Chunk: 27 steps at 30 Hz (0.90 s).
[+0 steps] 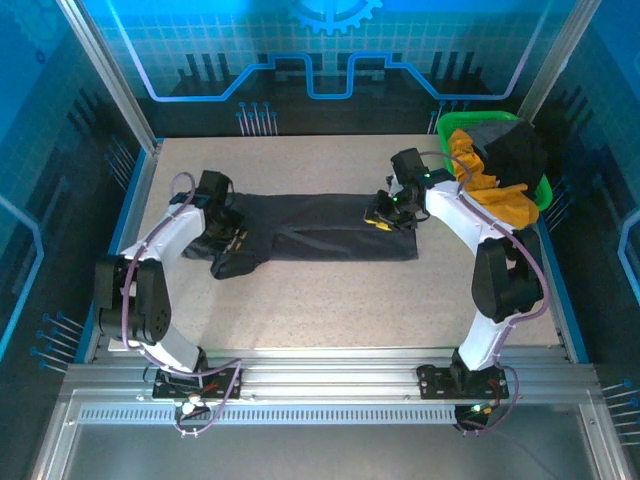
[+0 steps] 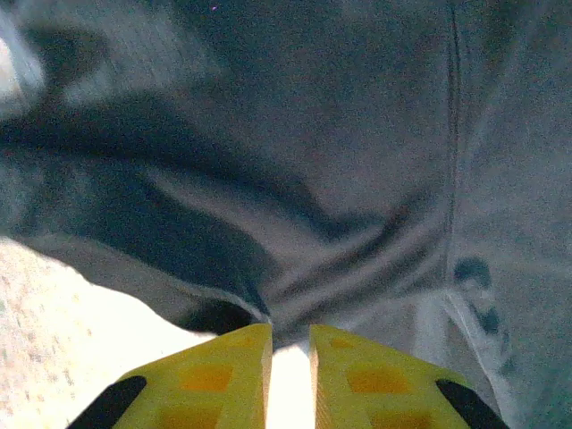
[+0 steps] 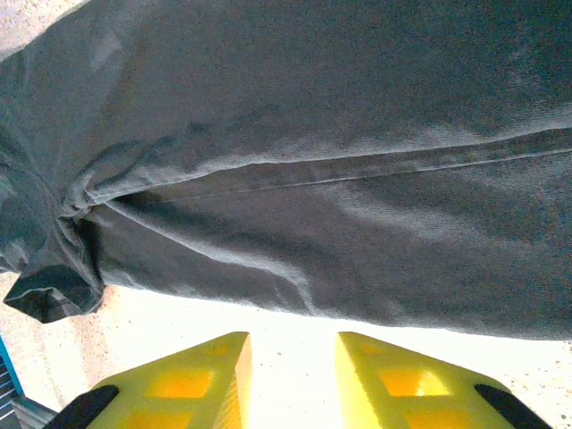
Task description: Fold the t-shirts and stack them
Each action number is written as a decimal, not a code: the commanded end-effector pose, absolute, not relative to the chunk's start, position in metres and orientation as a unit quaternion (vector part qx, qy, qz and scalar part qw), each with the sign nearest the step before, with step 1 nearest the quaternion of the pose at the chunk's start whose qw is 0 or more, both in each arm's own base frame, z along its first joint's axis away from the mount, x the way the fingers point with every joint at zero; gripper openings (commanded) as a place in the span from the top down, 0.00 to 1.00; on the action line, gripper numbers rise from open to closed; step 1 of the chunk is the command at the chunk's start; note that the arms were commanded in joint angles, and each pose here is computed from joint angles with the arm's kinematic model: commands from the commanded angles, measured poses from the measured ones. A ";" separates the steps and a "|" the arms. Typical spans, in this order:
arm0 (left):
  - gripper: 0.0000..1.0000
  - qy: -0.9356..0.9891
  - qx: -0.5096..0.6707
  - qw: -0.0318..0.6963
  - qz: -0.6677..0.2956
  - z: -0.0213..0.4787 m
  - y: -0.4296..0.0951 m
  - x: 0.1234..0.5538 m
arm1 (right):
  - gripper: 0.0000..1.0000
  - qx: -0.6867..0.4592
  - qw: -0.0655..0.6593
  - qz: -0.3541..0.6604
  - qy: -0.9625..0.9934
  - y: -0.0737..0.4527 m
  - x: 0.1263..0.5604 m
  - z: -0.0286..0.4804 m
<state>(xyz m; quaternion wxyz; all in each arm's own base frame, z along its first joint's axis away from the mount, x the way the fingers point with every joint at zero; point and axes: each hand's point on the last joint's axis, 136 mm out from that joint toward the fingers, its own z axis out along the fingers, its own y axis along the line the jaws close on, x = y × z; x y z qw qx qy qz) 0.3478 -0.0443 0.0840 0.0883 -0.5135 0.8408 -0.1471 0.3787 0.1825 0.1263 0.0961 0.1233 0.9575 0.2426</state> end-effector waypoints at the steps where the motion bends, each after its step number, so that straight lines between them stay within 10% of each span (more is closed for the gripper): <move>1: 0.83 0.865 -0.476 0.070 -0.141 0.059 -0.045 0.347 | 0.69 0.118 0.093 0.256 0.955 0.189 0.376 0.131; 12: 0.85 0.866 -0.484 -0.008 -0.123 0.009 -0.053 0.275 | 0.69 0.061 0.140 0.358 0.921 0.226 0.384 0.169; 27: 0.72 0.862 -0.452 0.151 -0.171 0.088 0.032 0.362 | 0.67 0.039 0.146 0.394 0.907 0.241 0.382 0.182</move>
